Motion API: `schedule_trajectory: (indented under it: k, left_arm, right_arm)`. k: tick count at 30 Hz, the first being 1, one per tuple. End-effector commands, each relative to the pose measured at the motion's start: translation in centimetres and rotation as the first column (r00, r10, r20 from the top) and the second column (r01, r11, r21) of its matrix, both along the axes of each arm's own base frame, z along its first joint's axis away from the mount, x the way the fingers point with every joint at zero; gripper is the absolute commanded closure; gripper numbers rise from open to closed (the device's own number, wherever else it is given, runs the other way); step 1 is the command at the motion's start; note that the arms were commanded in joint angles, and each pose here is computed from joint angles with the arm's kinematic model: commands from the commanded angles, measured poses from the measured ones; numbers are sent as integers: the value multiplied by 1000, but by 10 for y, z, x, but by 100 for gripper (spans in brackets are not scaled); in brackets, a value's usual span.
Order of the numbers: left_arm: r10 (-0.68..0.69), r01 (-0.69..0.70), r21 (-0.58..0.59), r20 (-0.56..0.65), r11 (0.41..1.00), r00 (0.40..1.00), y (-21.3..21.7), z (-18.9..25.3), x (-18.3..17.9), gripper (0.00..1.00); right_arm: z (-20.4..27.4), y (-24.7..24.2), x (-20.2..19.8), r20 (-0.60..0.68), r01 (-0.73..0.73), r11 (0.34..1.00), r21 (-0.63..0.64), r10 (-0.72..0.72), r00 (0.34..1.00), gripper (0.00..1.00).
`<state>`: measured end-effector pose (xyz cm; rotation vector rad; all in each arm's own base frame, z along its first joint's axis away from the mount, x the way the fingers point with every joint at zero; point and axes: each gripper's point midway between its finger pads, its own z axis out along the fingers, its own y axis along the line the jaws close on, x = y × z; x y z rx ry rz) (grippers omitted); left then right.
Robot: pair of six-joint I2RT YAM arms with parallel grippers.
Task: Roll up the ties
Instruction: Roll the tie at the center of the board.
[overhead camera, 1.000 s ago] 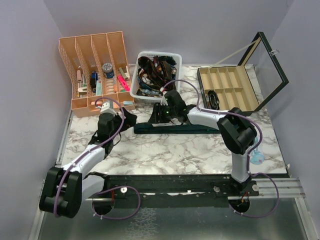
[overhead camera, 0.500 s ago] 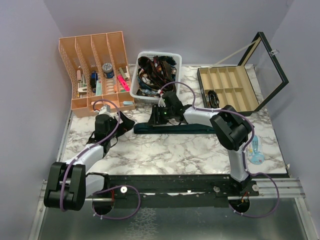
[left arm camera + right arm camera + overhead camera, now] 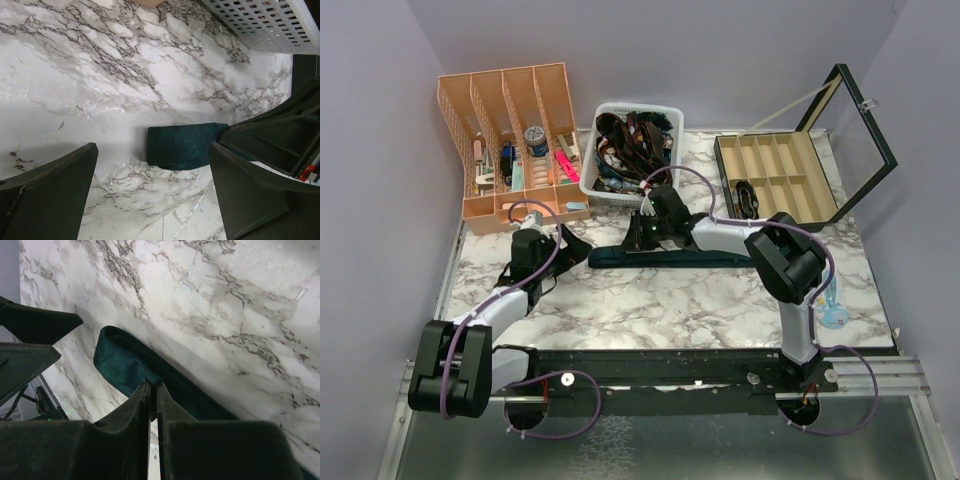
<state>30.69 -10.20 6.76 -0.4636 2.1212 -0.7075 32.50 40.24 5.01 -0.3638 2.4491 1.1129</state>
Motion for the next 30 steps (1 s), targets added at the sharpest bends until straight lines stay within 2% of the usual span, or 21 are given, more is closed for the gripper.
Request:
schedule_trajectory:
  k: [1, 9, 14, 20, 24, 30]
  left_arm:
    - [-16, 14, -44, -31, 999, 999, -5, -9, -6, 8]
    - [-68, 65, -81, -33, 995, 997, -15, -12, -11, 12]
    - [-87, 81, -100, -56, 992, 995, -19, -17, -12, 22]
    - [-78, 73, -115, -41, 991, 996, -20, -16, -10, 32]
    - [-64, 59, -115, -35, 992, 997, -18, -14, -9, 32]
    - [-12, 12, -108, -4, 994, 1000, -11, -4, -7, 32]
  right_arm:
    - [27, 1, -2, 57, 16, 996, 86, -21, 998, 87]
    - [22, -2, 0, 153, 13, 993, 116, -31, 988, 84]
    - [13, -9, 2, 244, 22, 995, 97, -45, 969, 81]
    - [7, -4, -12, 294, -56, 993, 108, 22, 956, 77]
    - [16, -7, -15, 341, -72, 993, 96, 35, 939, 62]
    - [36, -24, -1, 466, -62, 997, -45, 76, 881, 43]
